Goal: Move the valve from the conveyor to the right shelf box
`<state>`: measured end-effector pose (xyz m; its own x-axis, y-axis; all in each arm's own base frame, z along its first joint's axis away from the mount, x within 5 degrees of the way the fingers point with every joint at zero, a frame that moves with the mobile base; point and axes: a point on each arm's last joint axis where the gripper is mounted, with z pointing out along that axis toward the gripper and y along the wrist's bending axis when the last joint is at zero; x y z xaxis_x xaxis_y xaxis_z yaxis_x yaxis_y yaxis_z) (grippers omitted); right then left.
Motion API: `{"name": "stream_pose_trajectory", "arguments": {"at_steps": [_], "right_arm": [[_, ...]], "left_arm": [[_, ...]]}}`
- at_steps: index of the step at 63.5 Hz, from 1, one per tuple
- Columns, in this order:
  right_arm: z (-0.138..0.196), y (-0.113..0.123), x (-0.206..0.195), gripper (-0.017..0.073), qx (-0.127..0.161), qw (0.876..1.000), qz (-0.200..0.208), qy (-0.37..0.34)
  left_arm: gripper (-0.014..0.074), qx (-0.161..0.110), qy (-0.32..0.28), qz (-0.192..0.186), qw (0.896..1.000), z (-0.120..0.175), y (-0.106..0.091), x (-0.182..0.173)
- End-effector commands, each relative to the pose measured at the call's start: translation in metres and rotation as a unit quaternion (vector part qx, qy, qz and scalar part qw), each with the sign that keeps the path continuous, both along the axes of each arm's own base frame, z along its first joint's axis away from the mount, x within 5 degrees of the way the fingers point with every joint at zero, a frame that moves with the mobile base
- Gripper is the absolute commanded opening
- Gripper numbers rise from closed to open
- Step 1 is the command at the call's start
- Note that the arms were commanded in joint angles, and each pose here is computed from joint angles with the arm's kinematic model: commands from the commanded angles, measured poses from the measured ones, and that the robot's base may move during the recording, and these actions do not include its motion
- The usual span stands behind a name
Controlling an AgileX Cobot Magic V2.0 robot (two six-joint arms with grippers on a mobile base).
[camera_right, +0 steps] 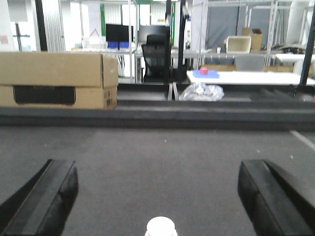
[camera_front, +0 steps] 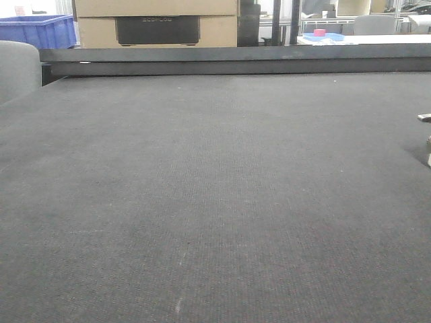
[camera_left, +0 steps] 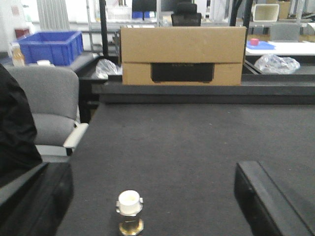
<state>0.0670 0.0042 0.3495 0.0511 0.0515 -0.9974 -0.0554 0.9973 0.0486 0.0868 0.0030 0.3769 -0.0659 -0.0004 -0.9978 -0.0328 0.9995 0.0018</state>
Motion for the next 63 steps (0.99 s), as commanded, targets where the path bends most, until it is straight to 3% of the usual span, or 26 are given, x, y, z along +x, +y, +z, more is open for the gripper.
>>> {"name": "stream_pose_trajectory", "arguments": {"at_steps": [1, 11, 21, 26, 38, 46, 63], "right_arm": [[0.006, -0.001, 0.013, 0.0568, -0.004, 1.000, -0.006, -0.006], [0.018, 0.001, 0.043, 0.0568, -0.010, 0.997, 0.000, 0.083], [0.039, 0.002, 0.087, 0.0568, -0.035, 0.972, 0.007, 0.232], [0.043, 0.002, 0.115, 0.0568, -0.043, 0.950, 0.010, 0.309], [0.040, 0.004, 0.176, 0.0568, -0.069, 0.883, 0.032, 0.463], [0.025, 0.005, 0.210, 0.0568, -0.078, 0.859, 0.039, 0.505], [-0.045, 0.006, 0.267, 0.0568, -0.078, 0.805, 0.046, 0.586]], "left_arm": [[0.0603, -0.022, 0.015, -0.004, 1.000, 0.004, -0.001, 0.012], [0.0601, -0.023, 0.038, -0.030, 0.999, 0.002, -0.007, 0.023], [0.0601, -0.022, 0.053, -0.051, 0.997, -0.001, -0.012, 0.030], [0.0601, -0.022, 0.055, -0.054, 0.997, -0.001, -0.013, 0.032], [0.0601, -0.022, 0.055, -0.054, 0.997, -0.001, -0.013, 0.032], [0.0601, -0.022, 0.055, -0.054, 0.997, -0.001, -0.013, 0.032], [0.0601, -0.022, 0.055, -0.054, 0.997, -0.001, -0.013, 0.032]]}}
